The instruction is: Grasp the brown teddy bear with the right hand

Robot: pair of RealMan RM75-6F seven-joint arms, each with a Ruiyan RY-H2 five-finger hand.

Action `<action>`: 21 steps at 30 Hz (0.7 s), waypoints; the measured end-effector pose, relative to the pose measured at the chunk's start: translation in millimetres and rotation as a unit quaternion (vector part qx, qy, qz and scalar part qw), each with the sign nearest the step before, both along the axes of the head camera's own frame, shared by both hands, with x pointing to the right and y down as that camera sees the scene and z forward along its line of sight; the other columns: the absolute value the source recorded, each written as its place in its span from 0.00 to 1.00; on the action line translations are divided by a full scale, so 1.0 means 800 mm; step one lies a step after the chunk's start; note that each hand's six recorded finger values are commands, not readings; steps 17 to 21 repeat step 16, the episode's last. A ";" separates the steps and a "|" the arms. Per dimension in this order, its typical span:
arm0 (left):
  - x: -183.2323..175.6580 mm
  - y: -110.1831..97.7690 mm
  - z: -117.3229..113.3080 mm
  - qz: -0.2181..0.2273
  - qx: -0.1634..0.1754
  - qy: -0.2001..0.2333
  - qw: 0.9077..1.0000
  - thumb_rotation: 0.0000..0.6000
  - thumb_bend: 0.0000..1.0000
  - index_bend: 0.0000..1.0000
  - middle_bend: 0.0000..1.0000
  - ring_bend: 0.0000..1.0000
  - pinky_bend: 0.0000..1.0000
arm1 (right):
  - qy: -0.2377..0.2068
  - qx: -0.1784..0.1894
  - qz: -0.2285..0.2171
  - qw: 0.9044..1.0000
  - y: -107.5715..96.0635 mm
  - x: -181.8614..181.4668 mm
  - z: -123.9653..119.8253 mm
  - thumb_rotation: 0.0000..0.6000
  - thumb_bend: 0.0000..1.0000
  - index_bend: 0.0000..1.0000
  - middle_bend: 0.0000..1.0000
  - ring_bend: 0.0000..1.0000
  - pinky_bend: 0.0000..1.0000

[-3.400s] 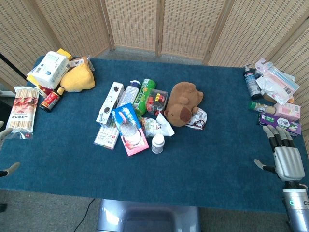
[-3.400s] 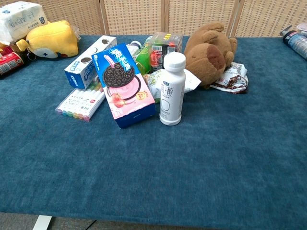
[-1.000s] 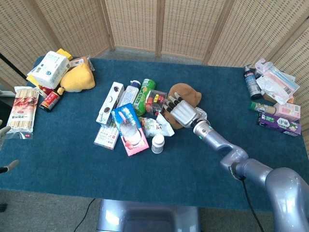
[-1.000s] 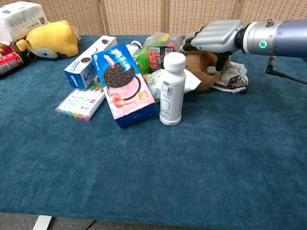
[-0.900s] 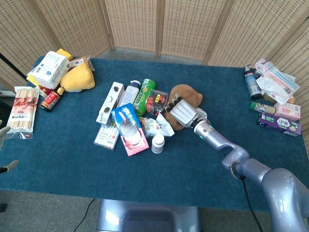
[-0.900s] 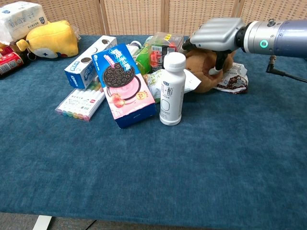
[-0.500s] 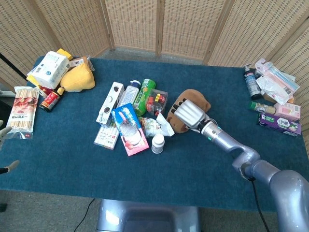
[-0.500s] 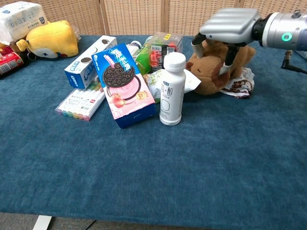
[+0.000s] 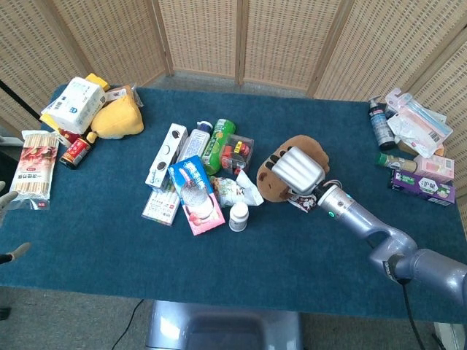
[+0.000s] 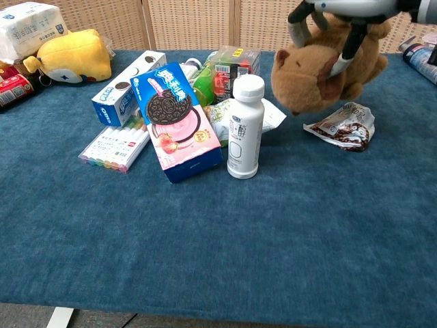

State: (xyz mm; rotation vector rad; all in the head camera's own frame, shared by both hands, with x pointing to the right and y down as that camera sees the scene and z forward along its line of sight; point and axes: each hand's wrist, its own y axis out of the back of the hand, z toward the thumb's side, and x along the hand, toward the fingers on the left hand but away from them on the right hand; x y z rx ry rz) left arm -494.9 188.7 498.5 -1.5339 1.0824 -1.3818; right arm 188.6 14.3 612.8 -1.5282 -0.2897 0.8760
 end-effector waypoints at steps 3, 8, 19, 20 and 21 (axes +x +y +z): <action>0.000 0.000 -0.001 -0.001 0.000 0.003 1.000 1.00 0.00 0.17 0.00 0.00 0.00 | -0.007 0.013 0.004 1.000 -0.004 -0.001 -0.018 1.00 0.14 0.47 0.69 0.55 0.66; 0.000 0.000 -0.002 -0.002 0.000 0.009 1.000 1.00 0.00 0.17 0.00 0.00 0.00 | -0.021 0.038 0.012 0.999 -0.013 -0.006 -0.056 1.00 0.14 0.47 0.70 0.56 0.67; -0.002 0.000 -0.007 -0.003 0.001 0.017 1.000 1.00 0.00 0.17 0.00 0.00 0.00 | -0.049 0.072 0.024 0.996 -0.020 -0.023 -0.119 1.00 0.14 0.47 0.70 0.56 0.67; -0.002 0.000 -0.007 -0.003 0.001 0.017 1.000 1.00 0.00 0.17 0.00 0.00 0.00 | -0.049 0.072 0.024 0.996 -0.020 -0.023 -0.119 1.00 0.14 0.47 0.70 0.56 0.67; -0.002 0.000 -0.007 -0.003 0.001 0.017 1.000 1.00 0.00 0.17 0.00 0.00 0.00 | -0.049 0.072 0.024 0.996 -0.020 -0.023 -0.119 1.00 0.14 0.47 0.70 0.56 0.67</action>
